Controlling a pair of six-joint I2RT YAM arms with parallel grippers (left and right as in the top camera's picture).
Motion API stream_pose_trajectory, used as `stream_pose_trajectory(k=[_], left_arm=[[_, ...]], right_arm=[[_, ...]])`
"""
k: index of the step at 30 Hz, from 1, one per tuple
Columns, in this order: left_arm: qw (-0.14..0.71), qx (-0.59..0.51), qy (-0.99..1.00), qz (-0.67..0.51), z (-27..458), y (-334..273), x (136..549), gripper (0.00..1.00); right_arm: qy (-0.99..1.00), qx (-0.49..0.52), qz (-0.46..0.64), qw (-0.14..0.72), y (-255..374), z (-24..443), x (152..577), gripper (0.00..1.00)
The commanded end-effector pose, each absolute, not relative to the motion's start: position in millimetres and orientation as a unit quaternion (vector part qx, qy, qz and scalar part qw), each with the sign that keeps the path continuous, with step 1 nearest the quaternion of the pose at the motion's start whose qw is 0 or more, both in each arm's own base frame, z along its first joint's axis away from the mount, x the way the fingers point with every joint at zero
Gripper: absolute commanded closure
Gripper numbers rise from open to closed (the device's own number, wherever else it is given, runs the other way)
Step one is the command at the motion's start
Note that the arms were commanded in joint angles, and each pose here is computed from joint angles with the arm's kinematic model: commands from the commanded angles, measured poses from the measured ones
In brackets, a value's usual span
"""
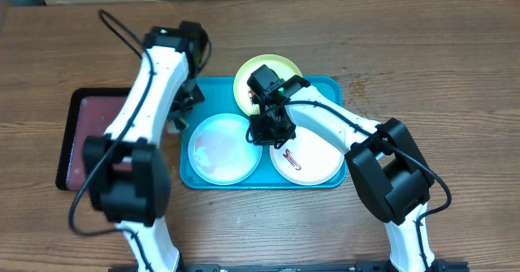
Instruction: Clean dirty plates on tray and stack at the side
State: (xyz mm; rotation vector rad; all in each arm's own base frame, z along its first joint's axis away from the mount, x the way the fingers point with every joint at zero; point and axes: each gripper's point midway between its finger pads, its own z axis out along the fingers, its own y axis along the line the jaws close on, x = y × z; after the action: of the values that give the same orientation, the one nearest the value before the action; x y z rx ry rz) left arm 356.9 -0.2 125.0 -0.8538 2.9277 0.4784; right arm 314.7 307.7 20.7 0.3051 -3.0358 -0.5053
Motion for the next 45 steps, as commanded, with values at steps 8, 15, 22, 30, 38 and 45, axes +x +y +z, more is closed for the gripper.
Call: stream_pose_trajectory(k=[8,15,22,30,38,45], left_arm=[[0.096,-0.311,0.945,0.020,211,52,336,0.96],[0.084,-0.383,0.920,0.012,199,106,328,0.96],[0.050,-0.417,0.905,-0.066,166,126,317,0.96],[0.039,-0.449,0.888,-0.091,138,139,307,0.96],[0.038,-0.455,0.885,-0.090,138,142,305,0.96],[0.038,-0.460,0.883,-0.090,138,145,303,0.96]], right_arm=[[-0.977,0.117,-0.152,-0.091,308,100,345,0.96],[-0.981,0.104,-0.084,-0.139,281,140,357,0.96],[-0.978,0.094,-0.019,-0.185,261,165,372,0.96],[-0.940,0.171,0.121,-0.269,260,193,369,0.96],[-0.863,0.208,0.252,-0.385,282,236,350,0.96],[-0.795,0.241,0.326,-0.452,300,270,329,0.96]])
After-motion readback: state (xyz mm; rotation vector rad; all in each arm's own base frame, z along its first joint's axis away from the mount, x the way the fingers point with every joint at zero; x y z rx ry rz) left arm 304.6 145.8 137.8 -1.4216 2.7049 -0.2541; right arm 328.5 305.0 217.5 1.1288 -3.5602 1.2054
